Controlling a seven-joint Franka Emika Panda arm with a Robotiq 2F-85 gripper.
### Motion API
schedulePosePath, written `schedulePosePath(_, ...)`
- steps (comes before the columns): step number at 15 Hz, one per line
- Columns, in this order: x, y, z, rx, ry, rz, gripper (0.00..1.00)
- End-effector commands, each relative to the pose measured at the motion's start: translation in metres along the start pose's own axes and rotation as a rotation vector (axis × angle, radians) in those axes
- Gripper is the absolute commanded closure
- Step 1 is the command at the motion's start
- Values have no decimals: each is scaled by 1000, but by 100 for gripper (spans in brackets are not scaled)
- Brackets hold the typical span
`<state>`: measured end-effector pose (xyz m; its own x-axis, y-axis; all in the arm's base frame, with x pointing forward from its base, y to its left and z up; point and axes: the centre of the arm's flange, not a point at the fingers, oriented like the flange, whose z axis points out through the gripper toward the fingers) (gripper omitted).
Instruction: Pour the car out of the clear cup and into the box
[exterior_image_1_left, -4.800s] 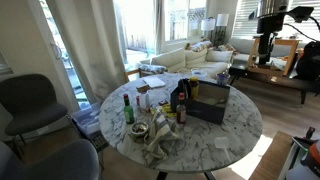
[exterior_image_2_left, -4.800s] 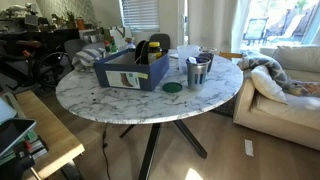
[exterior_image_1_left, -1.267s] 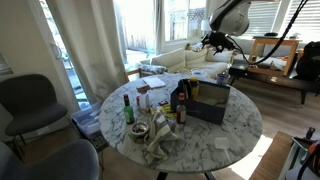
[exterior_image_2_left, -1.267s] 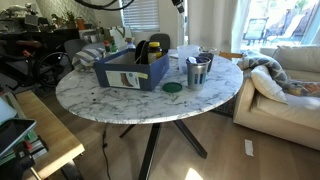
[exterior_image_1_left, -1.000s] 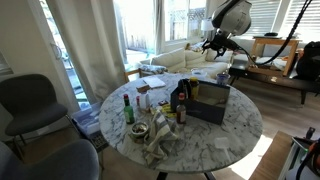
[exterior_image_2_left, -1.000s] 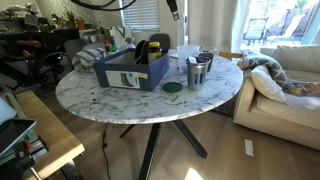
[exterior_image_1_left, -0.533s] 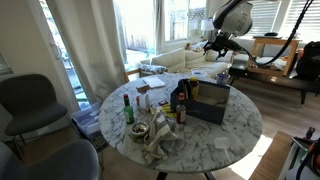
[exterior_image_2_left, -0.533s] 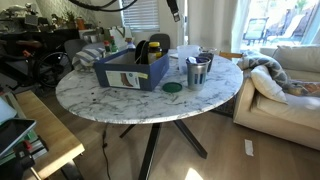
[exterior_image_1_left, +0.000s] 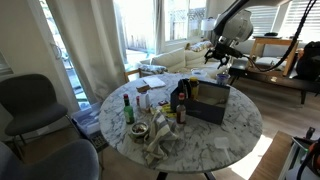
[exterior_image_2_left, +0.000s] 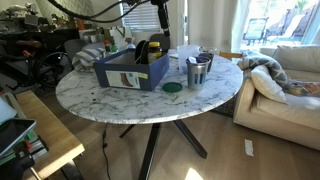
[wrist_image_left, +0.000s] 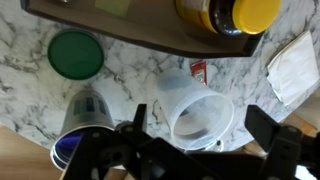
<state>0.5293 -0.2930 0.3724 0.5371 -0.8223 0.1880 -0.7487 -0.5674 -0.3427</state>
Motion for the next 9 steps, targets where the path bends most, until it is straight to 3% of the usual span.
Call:
schedulePosePath(1, -11, 0, 9, -84, 23, 109, 0)
schedulePosePath(2, -1, 9, 6, -60, 79, 168, 0)
schedulePosePath(3, -2, 4, 6, -45, 26, 95, 0)
schedulePosePath(9, 9, 7, 6, -66, 91, 174, 0)
